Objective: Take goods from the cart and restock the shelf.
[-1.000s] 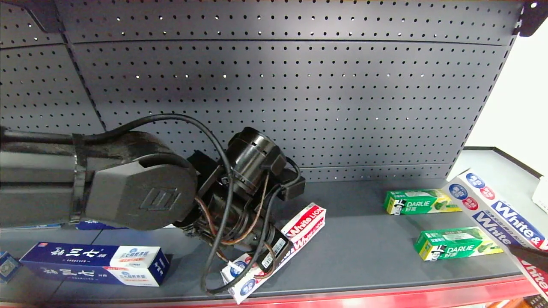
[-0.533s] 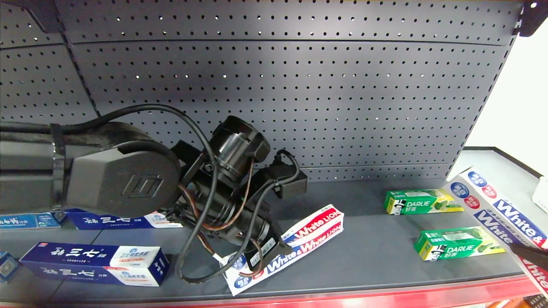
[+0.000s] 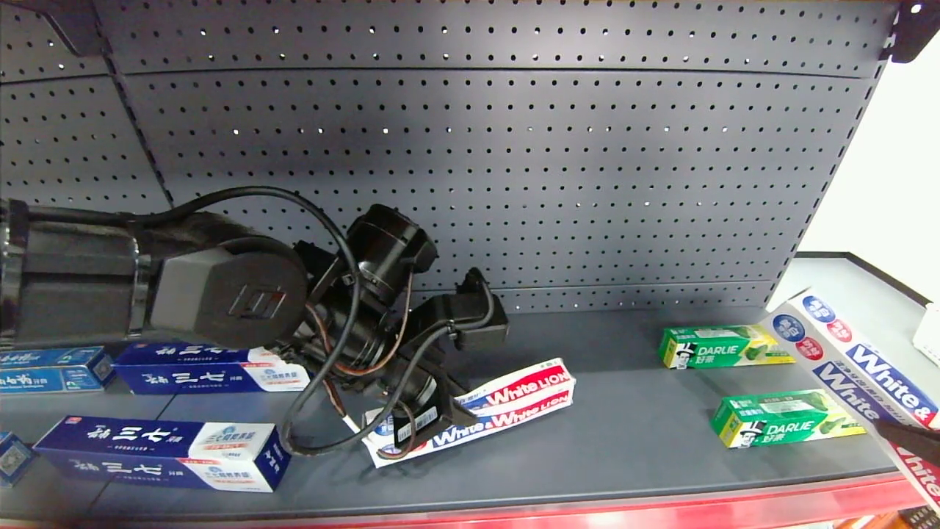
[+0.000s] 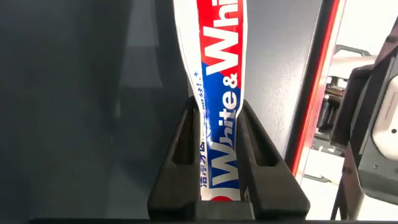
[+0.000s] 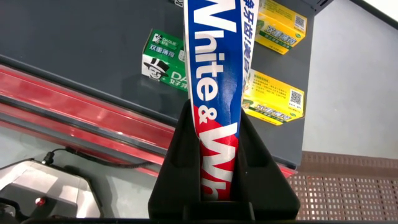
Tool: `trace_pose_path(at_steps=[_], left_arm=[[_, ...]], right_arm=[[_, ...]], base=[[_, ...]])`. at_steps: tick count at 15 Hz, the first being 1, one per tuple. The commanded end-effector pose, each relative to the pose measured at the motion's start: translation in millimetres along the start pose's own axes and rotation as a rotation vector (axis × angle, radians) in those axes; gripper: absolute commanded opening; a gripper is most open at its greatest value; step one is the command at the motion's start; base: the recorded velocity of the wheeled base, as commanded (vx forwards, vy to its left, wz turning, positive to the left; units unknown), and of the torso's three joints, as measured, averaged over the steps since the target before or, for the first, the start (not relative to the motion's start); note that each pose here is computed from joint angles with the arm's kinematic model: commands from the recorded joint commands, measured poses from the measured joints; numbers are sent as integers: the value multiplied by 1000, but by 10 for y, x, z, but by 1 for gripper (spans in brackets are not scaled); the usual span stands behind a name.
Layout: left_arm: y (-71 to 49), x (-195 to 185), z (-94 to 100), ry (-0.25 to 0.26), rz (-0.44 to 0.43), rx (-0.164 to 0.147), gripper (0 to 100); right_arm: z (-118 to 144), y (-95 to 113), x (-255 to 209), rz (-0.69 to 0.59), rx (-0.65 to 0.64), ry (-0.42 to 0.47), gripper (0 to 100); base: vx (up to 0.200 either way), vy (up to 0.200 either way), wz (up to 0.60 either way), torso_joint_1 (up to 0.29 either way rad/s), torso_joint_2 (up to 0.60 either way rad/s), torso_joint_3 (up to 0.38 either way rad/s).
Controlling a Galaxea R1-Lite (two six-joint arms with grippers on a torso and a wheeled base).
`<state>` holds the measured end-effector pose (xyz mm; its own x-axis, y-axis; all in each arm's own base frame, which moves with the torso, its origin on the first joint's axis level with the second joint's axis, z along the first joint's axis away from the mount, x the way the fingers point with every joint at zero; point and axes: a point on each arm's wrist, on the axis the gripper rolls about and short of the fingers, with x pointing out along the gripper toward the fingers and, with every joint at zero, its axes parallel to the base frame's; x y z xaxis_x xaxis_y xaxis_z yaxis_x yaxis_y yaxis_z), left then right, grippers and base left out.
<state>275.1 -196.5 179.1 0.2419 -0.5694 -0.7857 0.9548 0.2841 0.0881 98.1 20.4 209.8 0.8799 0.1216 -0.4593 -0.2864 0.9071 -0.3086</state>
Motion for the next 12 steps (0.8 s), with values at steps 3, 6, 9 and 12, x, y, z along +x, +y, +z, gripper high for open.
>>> trace_pose_path(at_steps=[3, 6, 9, 12], left_arm=[[11, 28, 41, -21, -23, 37, 0], [-18, 25, 56, -46, -59, 75, 0], [-11, 47, 27, -43, -70, 129, 0], [11, 97, 8, -36, -76, 175, 0]], right_arm=[[-7, 3, 3, 1, -1, 3, 0], [-7, 3, 3, 1, -1, 3, 0], [-3, 2, 2, 1, 0, 1, 0], [-14, -4, -12, -7, 5, -1, 0]], base=[[0, 0, 0, 0, 0, 0], [0, 0, 0, 0, 0, 0], [0, 0, 0, 0, 0, 0], [0, 0, 0, 0, 0, 0]])
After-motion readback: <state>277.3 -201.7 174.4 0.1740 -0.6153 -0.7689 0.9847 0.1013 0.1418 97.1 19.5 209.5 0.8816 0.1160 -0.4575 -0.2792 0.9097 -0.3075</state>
